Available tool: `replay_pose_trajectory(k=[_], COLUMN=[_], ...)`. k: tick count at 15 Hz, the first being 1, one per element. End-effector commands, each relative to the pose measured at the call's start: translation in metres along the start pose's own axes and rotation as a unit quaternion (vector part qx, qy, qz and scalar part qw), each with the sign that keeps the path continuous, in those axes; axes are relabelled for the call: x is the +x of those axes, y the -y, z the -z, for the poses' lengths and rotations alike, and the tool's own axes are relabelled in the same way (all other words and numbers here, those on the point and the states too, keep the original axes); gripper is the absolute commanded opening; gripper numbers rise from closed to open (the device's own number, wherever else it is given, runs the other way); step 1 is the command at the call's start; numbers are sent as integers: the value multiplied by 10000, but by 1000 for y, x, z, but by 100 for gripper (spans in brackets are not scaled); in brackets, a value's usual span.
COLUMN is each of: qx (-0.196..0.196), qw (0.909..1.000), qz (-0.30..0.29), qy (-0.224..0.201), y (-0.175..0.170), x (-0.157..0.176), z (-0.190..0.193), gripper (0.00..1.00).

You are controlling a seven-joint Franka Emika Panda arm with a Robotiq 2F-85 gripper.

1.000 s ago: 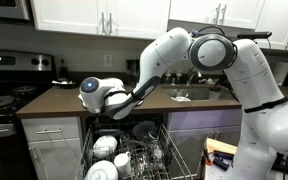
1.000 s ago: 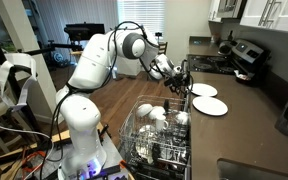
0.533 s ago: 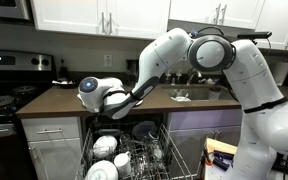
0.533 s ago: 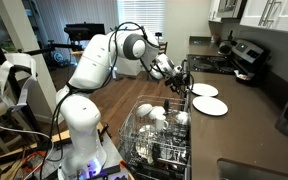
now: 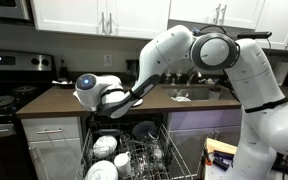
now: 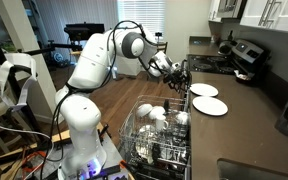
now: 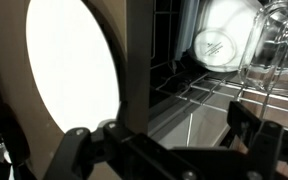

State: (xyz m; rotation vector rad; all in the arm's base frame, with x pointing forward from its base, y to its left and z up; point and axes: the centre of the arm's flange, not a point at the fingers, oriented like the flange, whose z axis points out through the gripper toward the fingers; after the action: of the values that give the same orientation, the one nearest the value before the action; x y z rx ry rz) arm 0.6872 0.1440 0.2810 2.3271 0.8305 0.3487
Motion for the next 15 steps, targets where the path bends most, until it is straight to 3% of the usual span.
replay_pose_trajectory(k=[1,6,12,15], qx=[89,225,41,64], qw=[9991,9940,9868,9884], qz=[272,622,795,695], qy=[-306,-867,-1413,-1347], y=[2,7,11,9], x=[-10,-23,-43,-28], z=[30,77,131,123], gripper=[100,100,100,100])
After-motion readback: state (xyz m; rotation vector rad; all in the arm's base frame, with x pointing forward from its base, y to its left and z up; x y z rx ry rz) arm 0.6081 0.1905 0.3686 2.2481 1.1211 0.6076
